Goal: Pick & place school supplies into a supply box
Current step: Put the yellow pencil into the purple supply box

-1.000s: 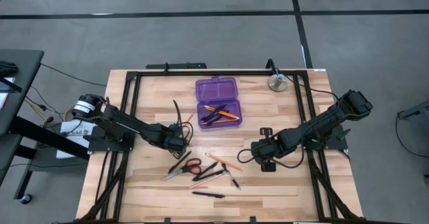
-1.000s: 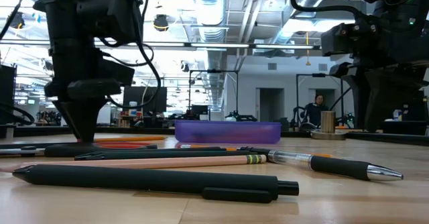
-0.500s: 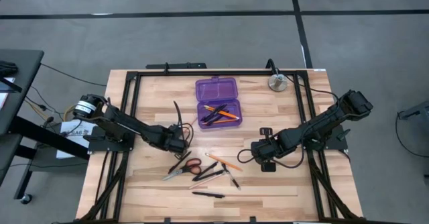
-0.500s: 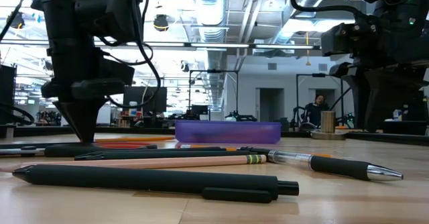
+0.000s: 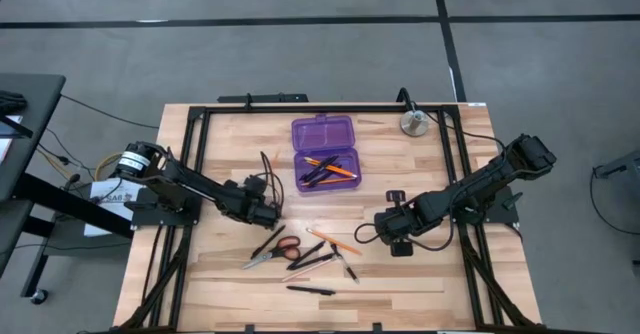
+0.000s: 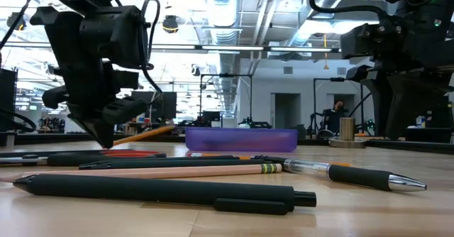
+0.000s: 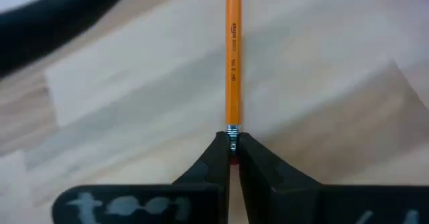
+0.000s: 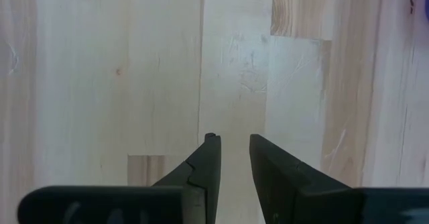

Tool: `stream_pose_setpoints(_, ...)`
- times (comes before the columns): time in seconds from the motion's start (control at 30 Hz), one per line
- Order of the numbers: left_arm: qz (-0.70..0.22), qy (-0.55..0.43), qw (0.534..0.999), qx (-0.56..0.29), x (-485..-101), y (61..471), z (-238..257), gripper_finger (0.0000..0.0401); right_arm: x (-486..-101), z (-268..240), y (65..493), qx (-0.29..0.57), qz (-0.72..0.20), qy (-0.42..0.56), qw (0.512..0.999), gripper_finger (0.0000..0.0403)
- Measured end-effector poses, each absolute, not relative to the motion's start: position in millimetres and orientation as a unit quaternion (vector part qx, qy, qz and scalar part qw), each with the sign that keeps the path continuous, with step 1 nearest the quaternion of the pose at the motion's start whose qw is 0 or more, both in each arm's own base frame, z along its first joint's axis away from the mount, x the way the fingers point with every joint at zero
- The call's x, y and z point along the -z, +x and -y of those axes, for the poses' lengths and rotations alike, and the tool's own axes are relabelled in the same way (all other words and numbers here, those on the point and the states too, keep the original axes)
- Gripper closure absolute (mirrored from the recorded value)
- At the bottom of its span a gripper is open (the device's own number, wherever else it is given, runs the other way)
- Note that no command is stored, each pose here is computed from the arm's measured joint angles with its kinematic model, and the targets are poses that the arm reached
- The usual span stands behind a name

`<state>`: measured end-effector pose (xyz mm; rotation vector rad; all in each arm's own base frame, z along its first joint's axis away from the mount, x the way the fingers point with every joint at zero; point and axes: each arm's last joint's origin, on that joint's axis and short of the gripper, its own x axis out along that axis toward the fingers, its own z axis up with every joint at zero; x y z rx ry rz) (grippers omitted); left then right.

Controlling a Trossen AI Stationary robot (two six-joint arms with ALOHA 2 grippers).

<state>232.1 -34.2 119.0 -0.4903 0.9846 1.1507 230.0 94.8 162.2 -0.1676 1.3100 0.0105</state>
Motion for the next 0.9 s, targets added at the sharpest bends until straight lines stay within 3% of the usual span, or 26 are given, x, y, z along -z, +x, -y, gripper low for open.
stream_pose_setpoints(0.2,-0.381,-0.212,0.721,-0.539,-122,234,36,0.04,-162,-96,229,-0.013,-0.61,-0.089,0.787,0.0327)
stream_pose_setpoints(0.43,-0.365,-0.196,0.768,-0.488,-135,258,40,0.0401,-162,-96,228,-0.013,-0.613,-0.089,0.785,0.0327)
stream_pose_setpoints(0.9,-0.393,-0.073,0.841,-0.365,-211,320,19,0.0401,-162,-95,227,-0.004,-0.617,-0.081,0.783,0.0327)
